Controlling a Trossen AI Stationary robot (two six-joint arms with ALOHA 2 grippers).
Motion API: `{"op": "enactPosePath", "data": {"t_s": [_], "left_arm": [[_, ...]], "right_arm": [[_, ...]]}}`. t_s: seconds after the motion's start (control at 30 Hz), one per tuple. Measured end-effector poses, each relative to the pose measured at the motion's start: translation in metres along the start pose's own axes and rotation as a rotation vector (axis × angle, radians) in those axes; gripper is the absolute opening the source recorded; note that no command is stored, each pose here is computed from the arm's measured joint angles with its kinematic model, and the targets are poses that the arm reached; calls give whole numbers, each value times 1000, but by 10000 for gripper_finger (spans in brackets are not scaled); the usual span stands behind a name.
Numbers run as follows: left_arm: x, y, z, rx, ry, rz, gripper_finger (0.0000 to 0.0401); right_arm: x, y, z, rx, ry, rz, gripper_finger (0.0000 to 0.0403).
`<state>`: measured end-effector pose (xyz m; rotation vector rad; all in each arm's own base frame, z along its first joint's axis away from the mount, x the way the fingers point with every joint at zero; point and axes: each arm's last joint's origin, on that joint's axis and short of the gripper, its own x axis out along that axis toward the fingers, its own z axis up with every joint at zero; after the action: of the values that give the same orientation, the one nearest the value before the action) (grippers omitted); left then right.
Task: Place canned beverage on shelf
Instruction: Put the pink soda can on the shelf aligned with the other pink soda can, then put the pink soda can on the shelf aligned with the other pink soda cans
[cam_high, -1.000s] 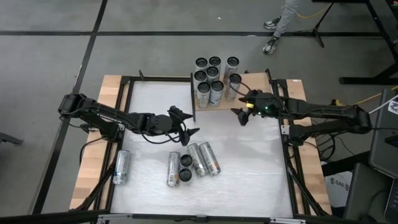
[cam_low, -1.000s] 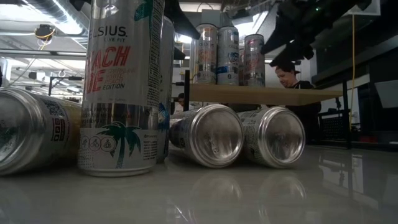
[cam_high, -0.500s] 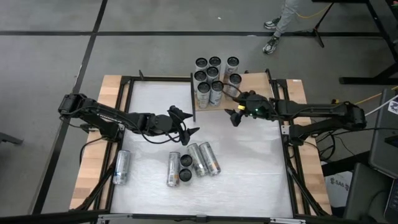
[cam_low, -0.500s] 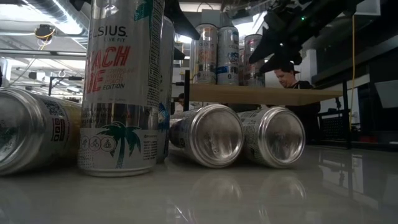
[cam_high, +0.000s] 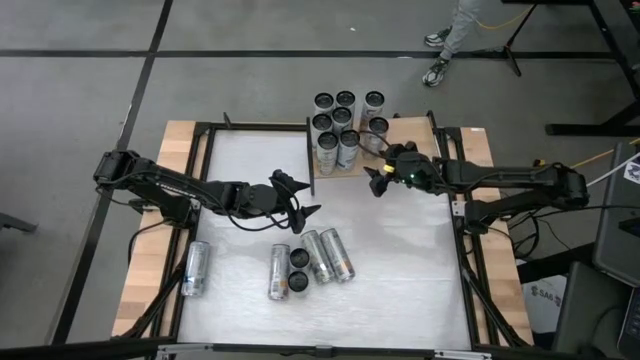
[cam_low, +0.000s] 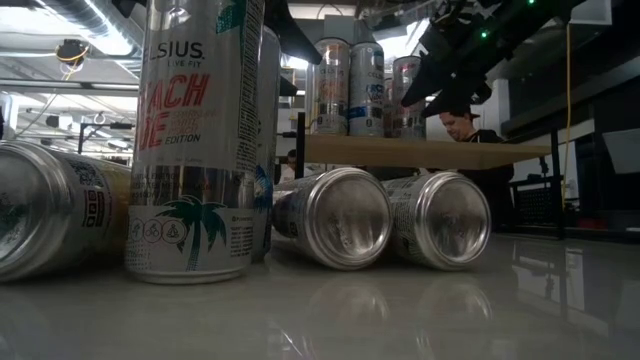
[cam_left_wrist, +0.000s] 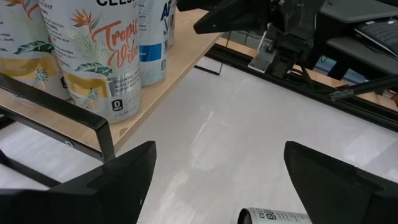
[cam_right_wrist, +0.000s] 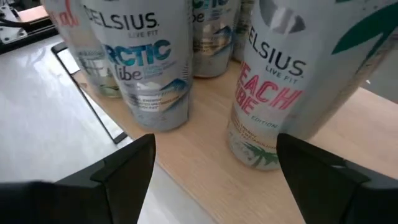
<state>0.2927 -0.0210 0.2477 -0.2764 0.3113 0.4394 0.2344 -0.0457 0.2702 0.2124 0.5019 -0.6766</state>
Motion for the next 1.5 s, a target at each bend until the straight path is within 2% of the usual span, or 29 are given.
{"op": "enactPosePath", "data": {"t_s": [0.3,0.93,1.2,1.33,1.5], "left_arm": [[0,0,0,1,0,0,349],[0,0,0,1,0,0,349],[0,0,0,1,0,0,349],[0,-1,0,1,8,-19,349],[-2,-4,0,-9,46,-125,349]], "right_arm": [[7,-8,9,28,-59,-27,323],[14,-26,17,57,-82,-68,323],[14,-26,17,56,-83,-64,323],[10,-26,17,58,-80,-22,324],[-5,-28,22,77,-106,65,323]]}}
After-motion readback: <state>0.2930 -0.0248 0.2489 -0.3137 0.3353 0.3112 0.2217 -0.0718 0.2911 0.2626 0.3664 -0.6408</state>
